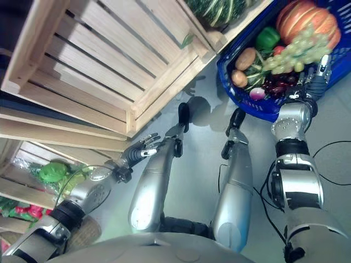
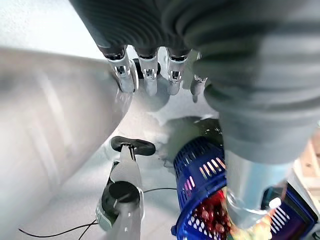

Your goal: Pick up fruits and vegetables into the basket

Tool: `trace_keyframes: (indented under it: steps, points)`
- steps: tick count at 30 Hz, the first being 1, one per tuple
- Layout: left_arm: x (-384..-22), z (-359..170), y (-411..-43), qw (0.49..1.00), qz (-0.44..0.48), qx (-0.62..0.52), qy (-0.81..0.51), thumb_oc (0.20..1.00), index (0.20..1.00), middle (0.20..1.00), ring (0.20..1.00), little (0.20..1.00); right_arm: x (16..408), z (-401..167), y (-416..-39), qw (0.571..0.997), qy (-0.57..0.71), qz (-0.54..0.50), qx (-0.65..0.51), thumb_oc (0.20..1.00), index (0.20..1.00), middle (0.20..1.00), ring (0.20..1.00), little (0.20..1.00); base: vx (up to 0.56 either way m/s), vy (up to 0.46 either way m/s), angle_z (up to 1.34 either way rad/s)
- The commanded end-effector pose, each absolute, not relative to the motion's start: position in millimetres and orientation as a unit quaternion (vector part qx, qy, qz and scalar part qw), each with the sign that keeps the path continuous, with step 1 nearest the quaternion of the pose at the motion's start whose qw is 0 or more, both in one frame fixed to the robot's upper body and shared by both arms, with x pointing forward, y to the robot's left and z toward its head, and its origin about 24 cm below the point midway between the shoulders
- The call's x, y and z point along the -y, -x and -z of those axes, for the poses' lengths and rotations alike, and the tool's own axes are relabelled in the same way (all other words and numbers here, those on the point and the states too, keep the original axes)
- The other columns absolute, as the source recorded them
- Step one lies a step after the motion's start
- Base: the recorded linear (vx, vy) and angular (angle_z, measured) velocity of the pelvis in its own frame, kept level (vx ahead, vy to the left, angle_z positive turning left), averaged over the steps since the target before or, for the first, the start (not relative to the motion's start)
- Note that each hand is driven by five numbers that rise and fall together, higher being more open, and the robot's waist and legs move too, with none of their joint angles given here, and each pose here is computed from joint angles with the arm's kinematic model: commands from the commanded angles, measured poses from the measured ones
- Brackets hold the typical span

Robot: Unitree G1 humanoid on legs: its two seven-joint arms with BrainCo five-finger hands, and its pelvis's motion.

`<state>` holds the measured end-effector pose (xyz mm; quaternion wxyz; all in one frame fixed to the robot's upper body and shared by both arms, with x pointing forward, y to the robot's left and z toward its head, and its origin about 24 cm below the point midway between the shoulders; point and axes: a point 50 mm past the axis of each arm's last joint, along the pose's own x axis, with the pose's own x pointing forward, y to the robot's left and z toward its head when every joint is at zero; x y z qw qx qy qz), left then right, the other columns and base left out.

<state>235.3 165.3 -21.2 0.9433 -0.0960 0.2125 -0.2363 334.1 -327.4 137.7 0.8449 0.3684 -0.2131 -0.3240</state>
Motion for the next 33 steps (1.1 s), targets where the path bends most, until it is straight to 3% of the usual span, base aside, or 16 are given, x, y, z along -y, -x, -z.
trace_keyframes:
  steps: [1,5,12,16,20,26,33]
  points:
    - [-167,39,-211,0.940,0.217,-0.230,0.127,1.000,1.000,1.000,1.000,1.000,350,-129,-299,0.821,-0.314,0.403,0.253,1.000,1.000,1.000,1.000,1.000,0.00,0.075,-0.04]
    - [-177,46,-205,0.943,0.183,-0.237,0.146,1.000,1.000,1.000,1.000,1.000,335,-99,-278,0.833,-0.269,0.423,0.234,1.000,1.000,1.000,1.000,1.000,0.02,0.060,-0.05]
    - [-189,73,-181,0.940,0.121,-0.279,0.155,1.000,1.000,1.000,1.000,1.000,304,-64,-247,0.898,-0.113,0.388,0.176,1.000,1.000,1.000,1.000,1.000,0.11,0.061,-0.12]
    - [-193,98,-156,0.927,0.088,-0.329,0.156,1.000,1.000,1.000,1.000,1.000,282,-30,-239,0.955,-0.035,0.286,0.077,1.000,1.000,1.000,1.000,1.000,0.15,0.074,-0.12]
    - [-199,114,-143,0.915,0.065,-0.372,0.145,1.000,1.000,1.000,1.000,1.000,257,16,-228,0.984,-0.009,0.164,-0.071,1.000,1.000,1.000,1.000,1.000,0.13,0.065,-0.07]
    - [-204,130,-135,0.897,0.045,-0.415,0.147,1.000,1.000,1.000,1.000,1.000,226,78,-198,0.963,-0.027,0.055,-0.261,1.000,1.000,1.000,1.000,1.000,0.05,0.053,-0.03]
    - [-200,145,-128,0.873,0.071,-0.470,0.114,1.000,1.000,1.000,1.000,1.000,192,137,-144,0.892,-0.033,-0.045,-0.449,1.000,1.000,1.000,1.000,1.000,-0.03,0.062,-0.01]
